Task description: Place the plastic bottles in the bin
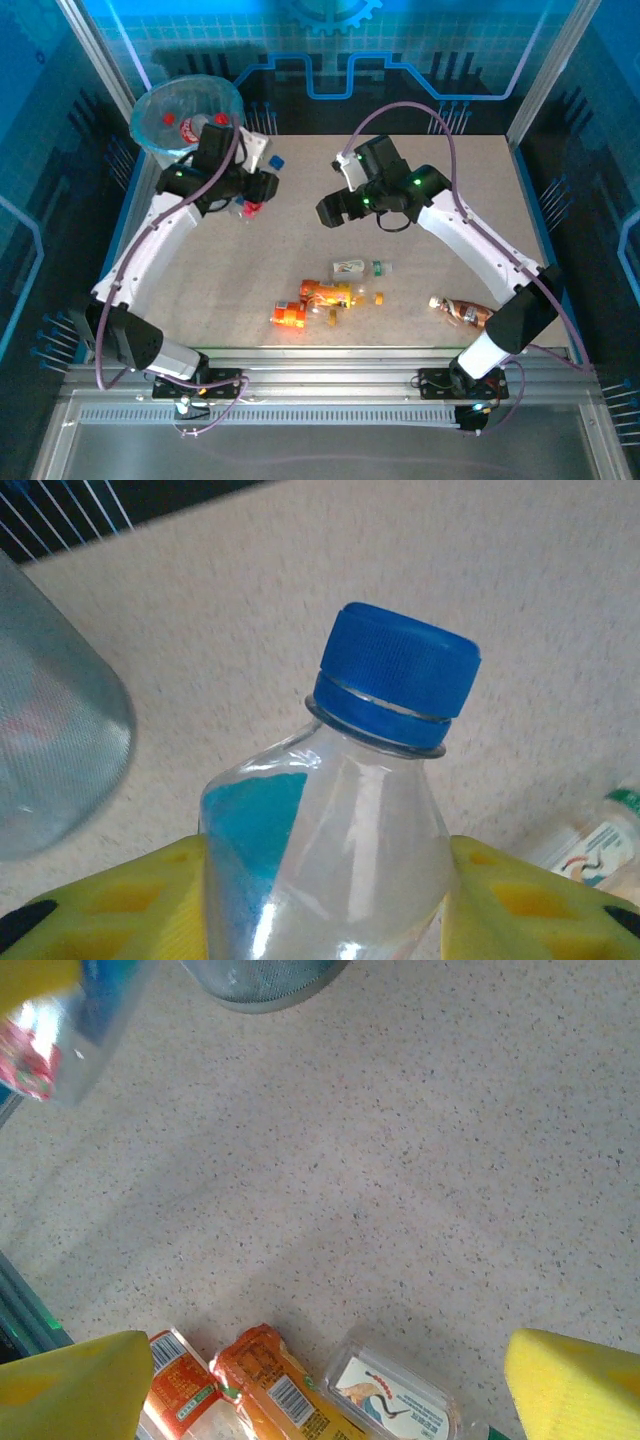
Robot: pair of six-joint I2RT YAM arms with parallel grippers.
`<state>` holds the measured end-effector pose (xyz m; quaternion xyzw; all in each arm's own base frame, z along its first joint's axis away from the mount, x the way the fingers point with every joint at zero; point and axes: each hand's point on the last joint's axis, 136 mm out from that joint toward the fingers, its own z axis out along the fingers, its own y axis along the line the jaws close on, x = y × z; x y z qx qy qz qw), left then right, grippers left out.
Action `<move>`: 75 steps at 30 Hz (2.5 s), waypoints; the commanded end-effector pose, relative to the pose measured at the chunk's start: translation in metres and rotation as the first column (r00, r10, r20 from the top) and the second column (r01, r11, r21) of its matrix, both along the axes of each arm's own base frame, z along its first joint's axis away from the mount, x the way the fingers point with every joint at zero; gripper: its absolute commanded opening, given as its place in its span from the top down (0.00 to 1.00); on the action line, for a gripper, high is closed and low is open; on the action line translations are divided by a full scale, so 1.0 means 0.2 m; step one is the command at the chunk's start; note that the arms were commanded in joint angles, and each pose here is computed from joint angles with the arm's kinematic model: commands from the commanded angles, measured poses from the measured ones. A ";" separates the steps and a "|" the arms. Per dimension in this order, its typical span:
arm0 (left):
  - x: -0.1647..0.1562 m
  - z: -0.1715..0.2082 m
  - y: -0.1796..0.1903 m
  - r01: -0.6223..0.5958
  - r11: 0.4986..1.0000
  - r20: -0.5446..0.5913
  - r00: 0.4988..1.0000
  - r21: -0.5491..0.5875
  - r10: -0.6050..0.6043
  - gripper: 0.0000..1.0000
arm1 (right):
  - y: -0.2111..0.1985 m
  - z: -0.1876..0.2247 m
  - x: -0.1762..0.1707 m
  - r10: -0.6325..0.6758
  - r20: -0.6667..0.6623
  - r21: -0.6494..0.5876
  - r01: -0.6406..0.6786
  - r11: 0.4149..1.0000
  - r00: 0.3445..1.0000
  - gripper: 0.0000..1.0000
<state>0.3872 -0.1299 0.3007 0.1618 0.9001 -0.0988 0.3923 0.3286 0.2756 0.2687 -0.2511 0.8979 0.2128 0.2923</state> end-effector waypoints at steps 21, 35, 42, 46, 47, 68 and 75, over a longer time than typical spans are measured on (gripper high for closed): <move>0.78 0.80 1.03 -0.407 0.890 0.434 0.777 -0.207 0.456 0.58 | 0.57 0.39 -0.01 0.224 0.125 0.144 -0.241 0.960 0.967 0.12; 1.12 0.52 1.14 -0.422 0.901 0.465 0.780 -0.102 0.418 0.18 | 0.64 0.21 0.00 0.240 0.032 0.106 -0.242 0.965 0.970 0.12; 1.09 0.53 1.16 -0.433 0.898 0.464 0.782 -0.074 0.415 0.18 | 0.66 0.19 -0.01 0.240 0.020 0.104 -0.240 0.965 0.971 0.12; 1.10 0.43 1.20 -0.462 0.885 0.416 0.794 -0.060 0.443 0.25 | 0.67 0.17 -0.02 0.245 0.014 0.099 -0.245 0.964 0.969 0.12; 1.10 0.40 1.22 -0.467 0.882 0.396 0.798 -0.070 0.454 0.26 | 0.67 0.17 -0.02 0.246 0.011 0.097 -0.246 0.965 0.969 0.12; 0.42 0.74 0.17 -0.084 0.996 0.453 0.887 -0.026 0.086 0.27 | 0.18 0.16 -0.14 0.076 0.026 -0.036 -0.075 0.997 0.997 0.09; -0.05 0.37 -0.44 0.298 0.938 0.356 0.870 0.176 -0.343 0.25 | -0.31 -0.06 -0.27 -0.138 -0.081 -0.075 0.132 0.988 0.987 0.12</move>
